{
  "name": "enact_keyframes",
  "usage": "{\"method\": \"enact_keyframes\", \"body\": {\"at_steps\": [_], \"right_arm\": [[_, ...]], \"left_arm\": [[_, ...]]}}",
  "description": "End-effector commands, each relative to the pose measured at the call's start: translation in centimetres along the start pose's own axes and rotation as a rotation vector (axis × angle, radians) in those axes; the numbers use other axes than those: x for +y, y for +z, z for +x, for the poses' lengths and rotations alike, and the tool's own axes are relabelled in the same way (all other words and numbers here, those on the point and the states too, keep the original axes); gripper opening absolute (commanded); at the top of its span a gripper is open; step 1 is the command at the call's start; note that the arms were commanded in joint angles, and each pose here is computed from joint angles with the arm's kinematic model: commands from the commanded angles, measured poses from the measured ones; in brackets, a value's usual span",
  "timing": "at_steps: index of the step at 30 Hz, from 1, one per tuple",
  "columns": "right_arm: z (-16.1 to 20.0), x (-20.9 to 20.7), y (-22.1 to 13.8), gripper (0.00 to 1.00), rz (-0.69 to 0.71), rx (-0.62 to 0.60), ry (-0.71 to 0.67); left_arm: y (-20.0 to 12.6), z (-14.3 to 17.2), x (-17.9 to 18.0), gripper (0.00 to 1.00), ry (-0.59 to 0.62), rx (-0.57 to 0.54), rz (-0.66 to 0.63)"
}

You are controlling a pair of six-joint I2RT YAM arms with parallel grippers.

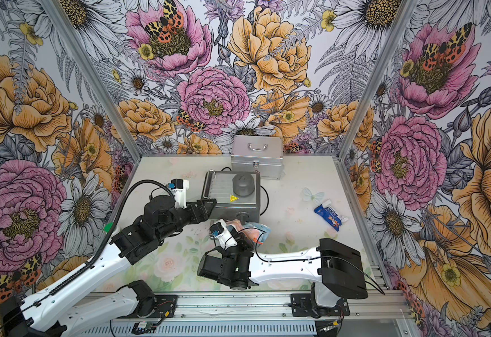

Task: Wipe the surface of a coffee machine
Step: Wipe the dirt from the surface of the coffee machine.

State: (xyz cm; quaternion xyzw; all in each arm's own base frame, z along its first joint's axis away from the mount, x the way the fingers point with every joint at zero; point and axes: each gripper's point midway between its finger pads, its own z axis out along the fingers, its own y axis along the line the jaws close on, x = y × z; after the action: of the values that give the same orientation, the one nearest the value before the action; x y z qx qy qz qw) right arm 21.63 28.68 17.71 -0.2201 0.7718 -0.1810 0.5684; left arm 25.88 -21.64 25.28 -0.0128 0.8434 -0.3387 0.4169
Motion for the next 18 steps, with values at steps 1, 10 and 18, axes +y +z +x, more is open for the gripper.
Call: {"method": "enact_keyframes", "body": {"at_steps": [1,10,18], "right_arm": [[3.4,0.5,1.6,0.0,0.02,0.059,-0.036],[9.2,1.3,2.0,0.0,0.001,0.137,-0.066],[2.9,1.4,-2.8,0.0,-0.139,0.045,-0.024]], "left_arm": [[0.4,5.8,3.5,0.85,0.041,0.237,-0.106],[0.0,5.9,3.7,0.85,0.042,0.232,-0.101],[-3.2,3.4,3.1,0.85,0.05,0.171,-0.107]]}}
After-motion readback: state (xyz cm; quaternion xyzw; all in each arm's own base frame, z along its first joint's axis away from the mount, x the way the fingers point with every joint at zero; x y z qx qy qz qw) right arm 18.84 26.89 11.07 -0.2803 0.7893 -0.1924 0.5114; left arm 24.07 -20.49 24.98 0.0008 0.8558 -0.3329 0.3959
